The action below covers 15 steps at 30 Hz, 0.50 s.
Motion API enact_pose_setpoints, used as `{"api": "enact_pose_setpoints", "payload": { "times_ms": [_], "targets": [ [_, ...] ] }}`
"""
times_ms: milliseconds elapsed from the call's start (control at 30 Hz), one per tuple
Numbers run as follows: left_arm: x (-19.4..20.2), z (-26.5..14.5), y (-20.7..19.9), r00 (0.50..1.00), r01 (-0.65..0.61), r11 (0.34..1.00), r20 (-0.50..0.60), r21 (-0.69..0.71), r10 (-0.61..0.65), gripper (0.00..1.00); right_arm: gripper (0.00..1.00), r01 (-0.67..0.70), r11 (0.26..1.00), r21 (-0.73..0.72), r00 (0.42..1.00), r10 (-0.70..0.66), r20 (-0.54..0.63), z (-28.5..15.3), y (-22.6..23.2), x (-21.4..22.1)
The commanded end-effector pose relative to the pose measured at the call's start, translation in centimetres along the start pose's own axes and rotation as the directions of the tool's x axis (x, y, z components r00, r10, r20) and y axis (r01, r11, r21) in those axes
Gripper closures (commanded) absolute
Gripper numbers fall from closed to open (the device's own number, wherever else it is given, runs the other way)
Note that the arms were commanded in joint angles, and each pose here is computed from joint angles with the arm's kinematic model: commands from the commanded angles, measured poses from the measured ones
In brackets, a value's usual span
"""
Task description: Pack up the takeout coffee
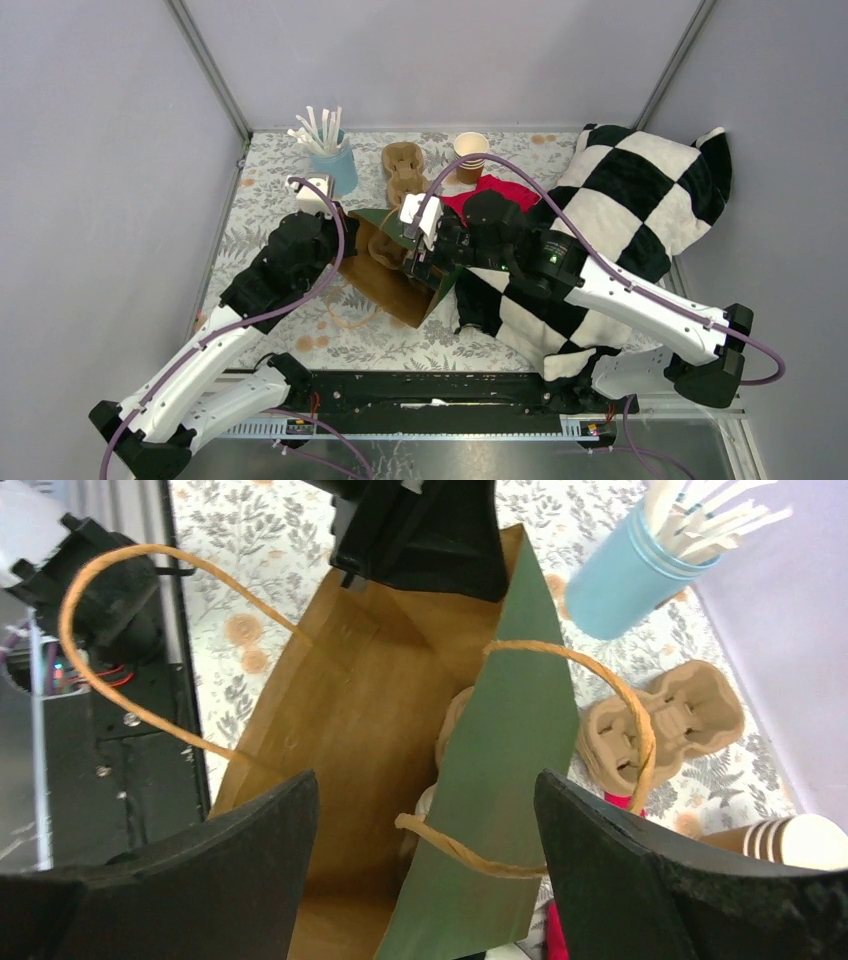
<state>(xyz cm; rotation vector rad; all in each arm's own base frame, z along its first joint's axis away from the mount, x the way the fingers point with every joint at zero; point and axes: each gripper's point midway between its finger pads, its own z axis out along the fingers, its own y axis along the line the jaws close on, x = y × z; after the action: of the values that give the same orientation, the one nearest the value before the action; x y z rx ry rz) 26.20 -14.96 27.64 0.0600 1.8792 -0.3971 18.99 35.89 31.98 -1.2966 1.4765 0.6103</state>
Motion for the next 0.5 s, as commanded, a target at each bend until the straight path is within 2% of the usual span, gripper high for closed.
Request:
{"api": "enact_pose_setpoints", "payload": {
  "times_ms": [0, 167, 367, 467],
  "targets": [
    [-1.8, -0.6, -0.4, 0.998, 0.046, 0.999, 0.045, 0.009, -0.046, 1.00, 0.16, -0.025, 0.993, -0.115, 1.000, 0.027, 0.014, -0.9, 1.5, -2.4],
    [-1.3, -0.6, -0.5, 0.998, 0.061, 0.998, -0.006, -0.001, -0.061, 1.00, 0.18, -0.091, 0.985, -0.145, 0.995, 0.086, -0.040, -0.8, 2.6, -2.2],
    [-0.8, -0.9, -0.5, 0.998, 0.048, 0.999, -0.041, -0.003, -0.048, 1.00, 0.18, -0.159, 0.974, -0.163, 0.987, 0.161, -0.003, -1.7, 3.8, -4.3],
    [-0.8, -1.2, -0.3, 0.998, 0.036, 0.999, -0.046, -0.005, -0.037, 1.00, 0.26, -0.206, 0.960, -0.188, 0.979, 0.203, -0.036, -2.4, 4.8, -3.6]
  ]
}}
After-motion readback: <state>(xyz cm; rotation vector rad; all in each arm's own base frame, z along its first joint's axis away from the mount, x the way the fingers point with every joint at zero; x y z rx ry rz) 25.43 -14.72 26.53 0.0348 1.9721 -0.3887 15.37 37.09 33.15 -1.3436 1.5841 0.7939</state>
